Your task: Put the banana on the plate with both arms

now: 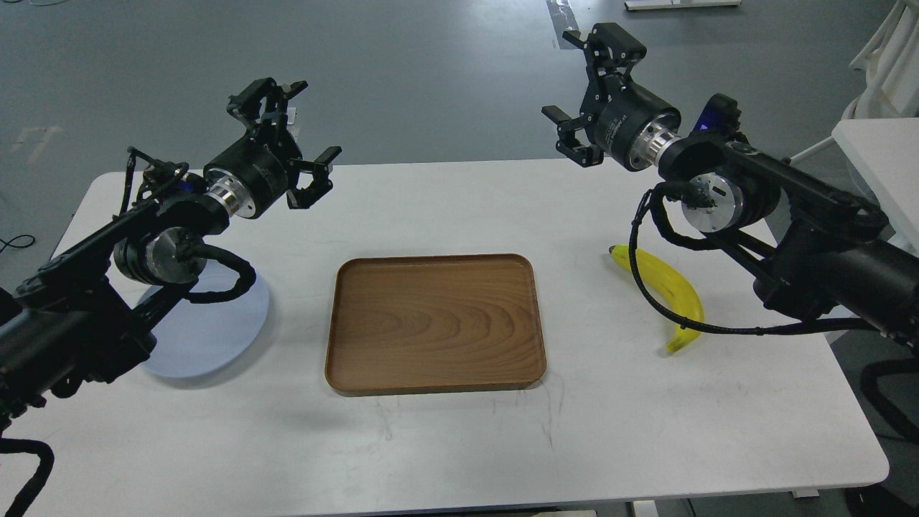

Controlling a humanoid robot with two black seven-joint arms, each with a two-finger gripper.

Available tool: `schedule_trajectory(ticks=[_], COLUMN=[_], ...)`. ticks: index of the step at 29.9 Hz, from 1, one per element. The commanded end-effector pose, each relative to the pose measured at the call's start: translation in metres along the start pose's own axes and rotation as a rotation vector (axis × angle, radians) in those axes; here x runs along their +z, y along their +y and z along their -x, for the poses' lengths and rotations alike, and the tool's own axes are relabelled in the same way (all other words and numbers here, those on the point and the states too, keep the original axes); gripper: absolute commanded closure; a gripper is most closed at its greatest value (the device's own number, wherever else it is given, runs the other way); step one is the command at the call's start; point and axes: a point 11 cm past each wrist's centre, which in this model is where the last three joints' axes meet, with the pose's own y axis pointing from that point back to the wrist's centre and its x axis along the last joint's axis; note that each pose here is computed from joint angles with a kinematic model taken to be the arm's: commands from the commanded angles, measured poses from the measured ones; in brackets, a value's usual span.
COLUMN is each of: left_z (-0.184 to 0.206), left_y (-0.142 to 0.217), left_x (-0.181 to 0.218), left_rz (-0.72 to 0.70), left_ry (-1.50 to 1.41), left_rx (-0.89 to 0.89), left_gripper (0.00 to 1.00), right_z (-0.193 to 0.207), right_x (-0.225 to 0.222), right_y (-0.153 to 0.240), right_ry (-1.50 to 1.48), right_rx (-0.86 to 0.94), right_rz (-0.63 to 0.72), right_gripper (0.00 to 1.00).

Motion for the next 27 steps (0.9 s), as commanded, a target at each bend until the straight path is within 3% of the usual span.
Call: schedule_trajectory(ticks=[1, 17, 27], left_z=[0.0016, 0.0013, 0.0049], left_y=[-0.0011, -0.0007, 0.0018], left_x=[0.0000, 0.0028, 0.0043], left_rz=[-0.001, -0.005, -0.018], left_ry=[-0.004, -0.100, -0.956], left_rx=[-0.002, -0.010, 0.002], left_gripper=[0.02, 0.02, 0.02], right_z=[0.0007, 0.0008, -0.0058], right_x=[0.0002, 0.0028, 0.0075], right_y=[-0.0004, -0.0003, 0.0026], right_ry=[-0.001, 0.002, 0.010], right_rx=[0.001, 0.001, 0.017], right_rz=[0.000, 0.007, 0.019], right_gripper=[0.00, 0.00, 0.00])
